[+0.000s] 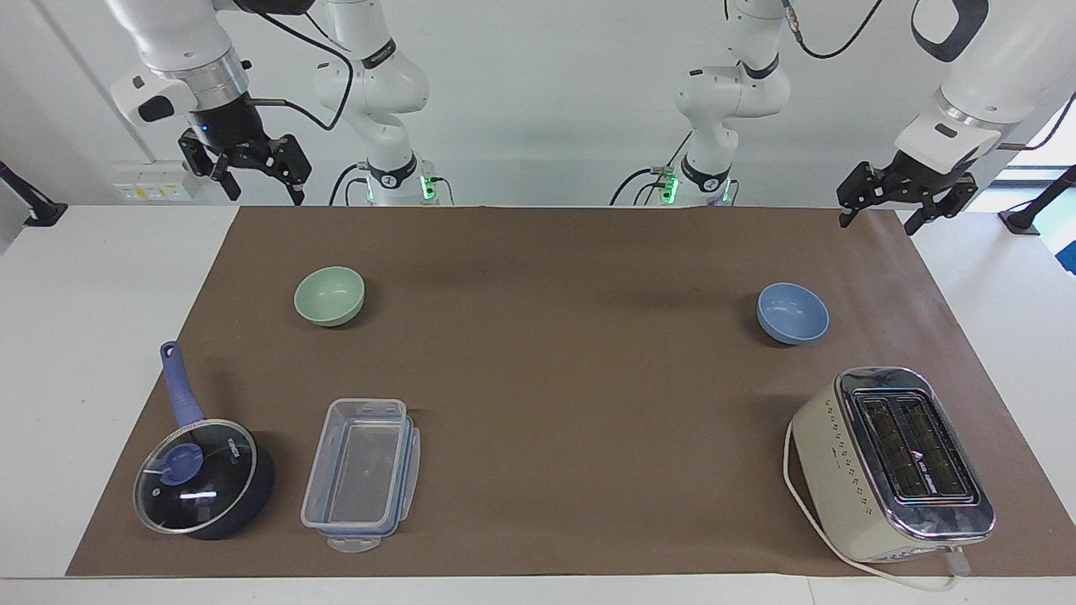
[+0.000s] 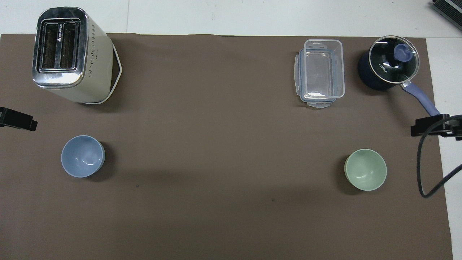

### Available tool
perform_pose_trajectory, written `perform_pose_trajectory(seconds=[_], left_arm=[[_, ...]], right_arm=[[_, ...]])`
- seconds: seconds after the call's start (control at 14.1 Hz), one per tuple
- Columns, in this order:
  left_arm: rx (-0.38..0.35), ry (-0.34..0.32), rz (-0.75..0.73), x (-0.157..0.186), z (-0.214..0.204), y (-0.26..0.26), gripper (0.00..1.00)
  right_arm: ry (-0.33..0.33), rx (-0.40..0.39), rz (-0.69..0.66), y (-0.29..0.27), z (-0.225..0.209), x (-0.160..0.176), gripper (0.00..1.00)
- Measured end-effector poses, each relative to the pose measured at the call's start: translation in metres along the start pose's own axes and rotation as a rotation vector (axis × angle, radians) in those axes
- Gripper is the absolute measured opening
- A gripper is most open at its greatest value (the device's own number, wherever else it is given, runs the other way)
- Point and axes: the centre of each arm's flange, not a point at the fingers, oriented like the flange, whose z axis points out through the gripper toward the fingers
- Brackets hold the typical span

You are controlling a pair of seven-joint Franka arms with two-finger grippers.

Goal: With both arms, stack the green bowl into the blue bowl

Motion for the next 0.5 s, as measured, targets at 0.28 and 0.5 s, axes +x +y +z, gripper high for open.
perform_pose_trajectory(seconds=[0.28, 0.5], left_arm=[[0.0, 0.0, 0.0, -0.0013, -0.0003, 0.0, 1.0], [-0.003, -0.008, -0.003, -0.0045, 0.0036, -0.0011, 1.0]], right_arm=[[0.0, 0.0, 0.0, 0.0, 0.0, 0.0, 1.0], [0.0, 0.0, 0.0, 0.0, 0.0, 0.0, 1.0]])
